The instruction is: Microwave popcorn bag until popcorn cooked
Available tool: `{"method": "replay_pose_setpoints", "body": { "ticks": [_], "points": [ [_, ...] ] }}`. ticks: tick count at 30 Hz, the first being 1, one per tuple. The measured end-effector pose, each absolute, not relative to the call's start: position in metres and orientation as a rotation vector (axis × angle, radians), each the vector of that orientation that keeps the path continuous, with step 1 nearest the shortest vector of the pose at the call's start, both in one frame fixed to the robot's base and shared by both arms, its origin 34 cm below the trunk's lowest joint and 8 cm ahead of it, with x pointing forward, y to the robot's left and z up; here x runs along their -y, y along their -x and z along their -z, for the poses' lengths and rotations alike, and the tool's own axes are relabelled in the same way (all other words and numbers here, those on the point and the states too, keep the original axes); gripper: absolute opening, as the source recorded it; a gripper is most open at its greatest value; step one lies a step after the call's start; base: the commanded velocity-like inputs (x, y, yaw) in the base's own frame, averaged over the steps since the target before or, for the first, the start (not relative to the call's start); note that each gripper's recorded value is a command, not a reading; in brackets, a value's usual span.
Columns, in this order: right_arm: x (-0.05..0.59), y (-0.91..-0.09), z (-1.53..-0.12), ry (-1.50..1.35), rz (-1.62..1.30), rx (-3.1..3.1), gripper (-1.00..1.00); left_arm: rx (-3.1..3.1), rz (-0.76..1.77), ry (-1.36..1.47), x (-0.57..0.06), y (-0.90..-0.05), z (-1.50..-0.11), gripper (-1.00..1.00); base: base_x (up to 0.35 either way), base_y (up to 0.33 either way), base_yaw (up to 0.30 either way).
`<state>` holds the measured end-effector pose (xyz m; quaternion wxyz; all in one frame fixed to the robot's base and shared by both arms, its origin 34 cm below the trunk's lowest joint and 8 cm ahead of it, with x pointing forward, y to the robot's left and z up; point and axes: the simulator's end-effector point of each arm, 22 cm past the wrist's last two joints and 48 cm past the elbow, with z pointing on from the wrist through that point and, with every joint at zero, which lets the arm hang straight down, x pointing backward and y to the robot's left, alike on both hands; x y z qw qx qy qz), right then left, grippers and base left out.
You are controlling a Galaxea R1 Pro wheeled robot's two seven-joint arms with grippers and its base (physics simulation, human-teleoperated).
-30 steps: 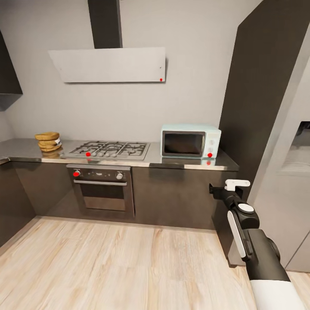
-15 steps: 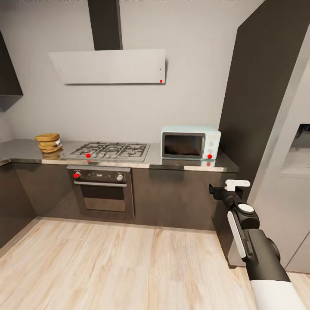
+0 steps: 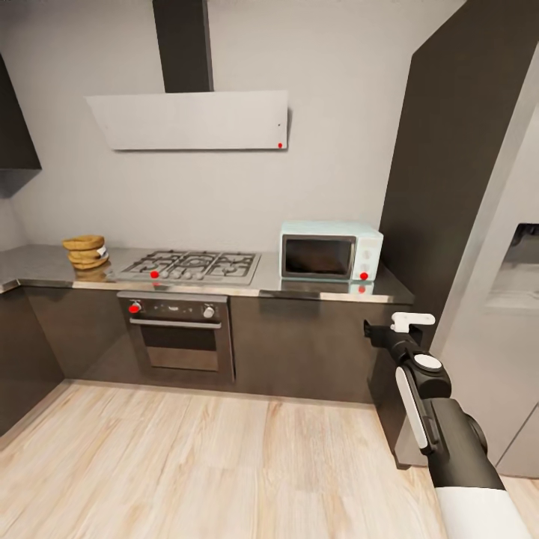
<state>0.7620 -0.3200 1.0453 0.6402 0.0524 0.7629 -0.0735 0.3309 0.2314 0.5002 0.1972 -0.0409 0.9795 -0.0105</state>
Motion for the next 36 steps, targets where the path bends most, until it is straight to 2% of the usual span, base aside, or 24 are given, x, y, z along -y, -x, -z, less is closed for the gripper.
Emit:
{"method": "replay_pose_setpoints", "body": {
  "ticks": [26, 36],
  "points": [
    [0.322, -0.763, -1.059, -0.125, 0.171, -1.781, 1.00, -2.744, 0.030, 0.114, -0.231, -0.329, -0.533, 1.00, 0.003, 0.000, 0.000],
    [0.324, -0.762, -1.057, -0.130, 0.174, -1.785, 1.00, -2.743, 0.027, 0.115, -0.233, -0.329, -0.533, 1.00, 0.315, 0.000, 0.000]
  ]
}}
